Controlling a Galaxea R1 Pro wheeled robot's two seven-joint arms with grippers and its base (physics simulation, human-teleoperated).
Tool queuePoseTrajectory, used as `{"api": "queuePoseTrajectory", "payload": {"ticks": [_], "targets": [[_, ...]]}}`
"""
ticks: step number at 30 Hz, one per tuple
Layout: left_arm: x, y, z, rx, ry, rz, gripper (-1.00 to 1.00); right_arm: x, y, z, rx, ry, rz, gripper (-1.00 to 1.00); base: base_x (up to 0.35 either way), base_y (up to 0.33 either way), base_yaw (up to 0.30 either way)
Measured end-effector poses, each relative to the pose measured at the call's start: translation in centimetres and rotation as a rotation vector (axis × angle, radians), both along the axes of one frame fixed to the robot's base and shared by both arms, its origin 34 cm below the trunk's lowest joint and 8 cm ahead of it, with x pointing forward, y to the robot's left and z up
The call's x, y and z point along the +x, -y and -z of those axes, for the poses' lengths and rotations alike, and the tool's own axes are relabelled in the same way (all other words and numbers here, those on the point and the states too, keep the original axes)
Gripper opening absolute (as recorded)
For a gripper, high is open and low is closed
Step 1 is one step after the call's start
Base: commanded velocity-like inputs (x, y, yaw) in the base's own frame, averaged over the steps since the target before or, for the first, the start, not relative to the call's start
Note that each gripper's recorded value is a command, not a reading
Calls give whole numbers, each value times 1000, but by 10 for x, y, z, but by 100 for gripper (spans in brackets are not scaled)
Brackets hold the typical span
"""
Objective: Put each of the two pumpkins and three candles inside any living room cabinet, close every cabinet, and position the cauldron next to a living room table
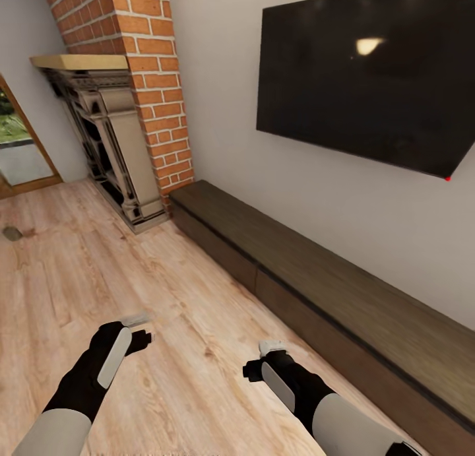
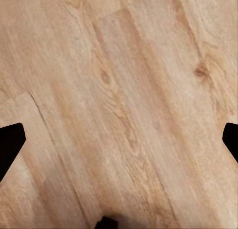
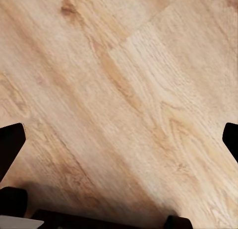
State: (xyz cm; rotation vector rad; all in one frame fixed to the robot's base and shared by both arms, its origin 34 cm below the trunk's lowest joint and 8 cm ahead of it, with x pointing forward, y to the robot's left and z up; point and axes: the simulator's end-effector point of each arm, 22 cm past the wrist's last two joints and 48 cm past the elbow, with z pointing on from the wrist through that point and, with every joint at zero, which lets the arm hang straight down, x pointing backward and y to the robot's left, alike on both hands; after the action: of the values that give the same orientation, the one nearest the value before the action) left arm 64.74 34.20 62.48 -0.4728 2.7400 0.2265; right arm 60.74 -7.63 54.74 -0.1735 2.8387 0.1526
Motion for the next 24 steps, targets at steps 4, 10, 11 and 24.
{"api": "queuePoseTrajectory", "payload": {"ticks": [4,10,11,24], "targets": [[0,-2,-6,2,-3,-1,100,0,0,-6,0,-1,-2,100,0,0,284],[-1,-2,-14,2,-6,-1,100,-2,-2,-14,-10,1,-27,100,0,0,284],[-1,-2,-16,2,-6,-1,100,-3,-3,-16,-11,1,-29,100,0,0,284],[-2,-2,-14,1,-12,-2,100,-5,-3,-14,-11,-5,-33,100,0,0,285]]}}
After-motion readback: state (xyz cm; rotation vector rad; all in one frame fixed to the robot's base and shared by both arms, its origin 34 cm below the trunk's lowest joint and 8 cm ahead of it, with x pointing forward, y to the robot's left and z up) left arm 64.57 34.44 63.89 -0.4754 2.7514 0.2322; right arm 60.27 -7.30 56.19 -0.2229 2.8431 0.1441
